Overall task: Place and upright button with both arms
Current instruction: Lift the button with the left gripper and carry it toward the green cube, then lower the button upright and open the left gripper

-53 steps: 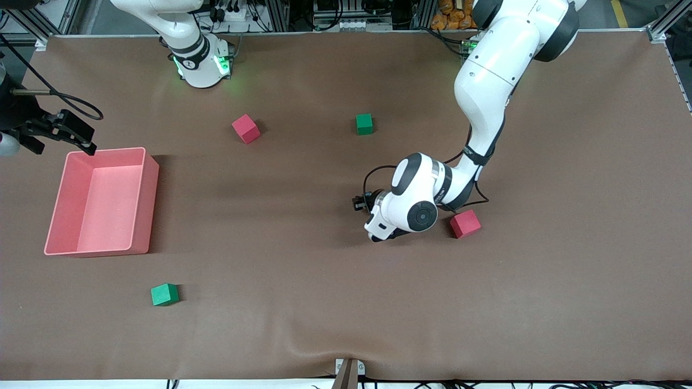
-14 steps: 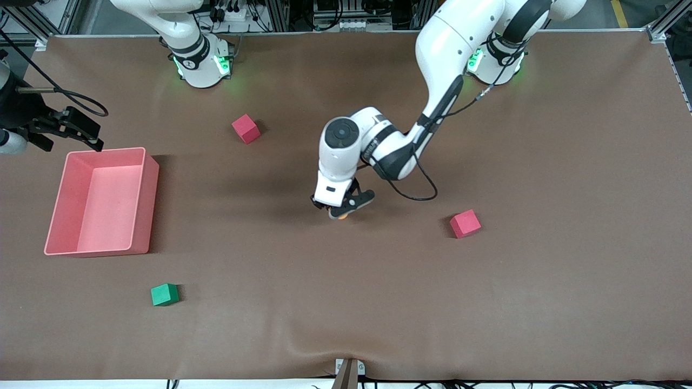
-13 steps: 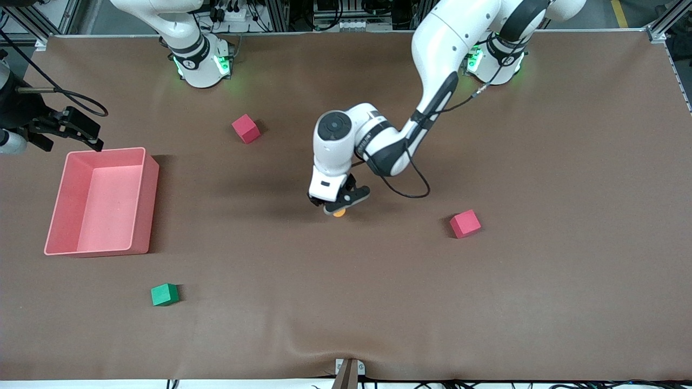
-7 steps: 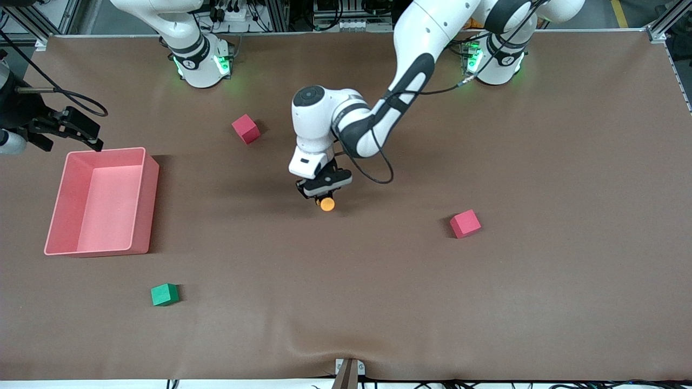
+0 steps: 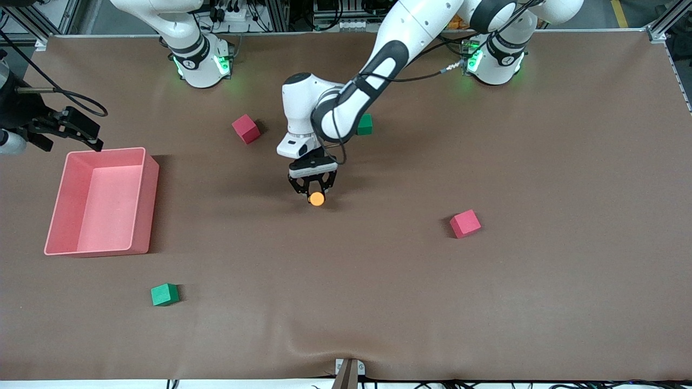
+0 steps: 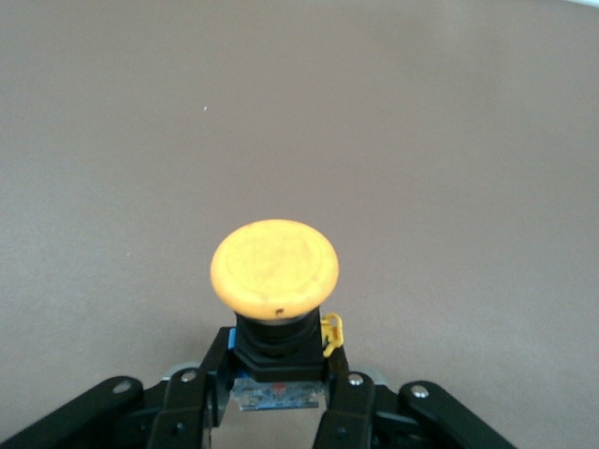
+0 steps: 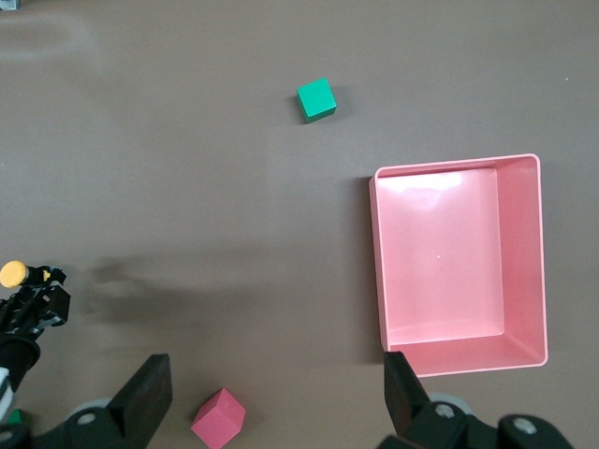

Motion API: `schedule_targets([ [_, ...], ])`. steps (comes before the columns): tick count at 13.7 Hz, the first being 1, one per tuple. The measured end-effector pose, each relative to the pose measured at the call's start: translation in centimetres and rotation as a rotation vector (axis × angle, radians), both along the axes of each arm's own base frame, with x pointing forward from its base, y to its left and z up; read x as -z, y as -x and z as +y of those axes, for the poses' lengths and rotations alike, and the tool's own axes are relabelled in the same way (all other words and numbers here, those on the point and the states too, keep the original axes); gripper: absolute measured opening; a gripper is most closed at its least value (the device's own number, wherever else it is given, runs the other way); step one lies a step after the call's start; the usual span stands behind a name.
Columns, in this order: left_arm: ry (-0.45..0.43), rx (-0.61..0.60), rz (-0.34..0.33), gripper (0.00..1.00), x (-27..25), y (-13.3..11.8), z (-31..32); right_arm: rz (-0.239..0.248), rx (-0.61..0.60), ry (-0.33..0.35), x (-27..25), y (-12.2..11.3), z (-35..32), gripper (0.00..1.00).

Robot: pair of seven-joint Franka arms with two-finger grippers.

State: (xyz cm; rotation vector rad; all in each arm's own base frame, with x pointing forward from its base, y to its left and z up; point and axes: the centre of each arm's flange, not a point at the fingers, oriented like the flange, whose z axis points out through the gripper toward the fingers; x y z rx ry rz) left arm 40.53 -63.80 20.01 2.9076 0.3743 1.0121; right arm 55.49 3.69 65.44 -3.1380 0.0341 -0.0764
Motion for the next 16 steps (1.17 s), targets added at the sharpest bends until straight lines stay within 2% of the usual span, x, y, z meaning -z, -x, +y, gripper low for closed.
schedule_targets([
  [3,-0.009,0.021,-0.086,0.41,2.1,1.0,-0.2,0.0,0.0,0.0,0.0,0.0,0.0,1.0],
  [7,-0.079,0.117,-0.17,0.41,5.2,2.0,0.0,0.0,0.004,0.0,0.0,0.0,-0.2,1.0],
  [10,-0.067,0.137,-0.253,0.41,7.3,2.2,0.5,0.0,0.004,0.0,0.0,0.0,-0.2,1.0],
  [12,-0.064,0.141,-0.279,0.41,8.3,2.4,0.9,0.0,0.004,0.0,0.0,0.0,-0.2,1.0],
  [16,-0.072,0.146,-0.284,0.41,8.7,2.5,1.2,0.0,0.004,0.0,0.0,0.0,-0.2,1.0],
])
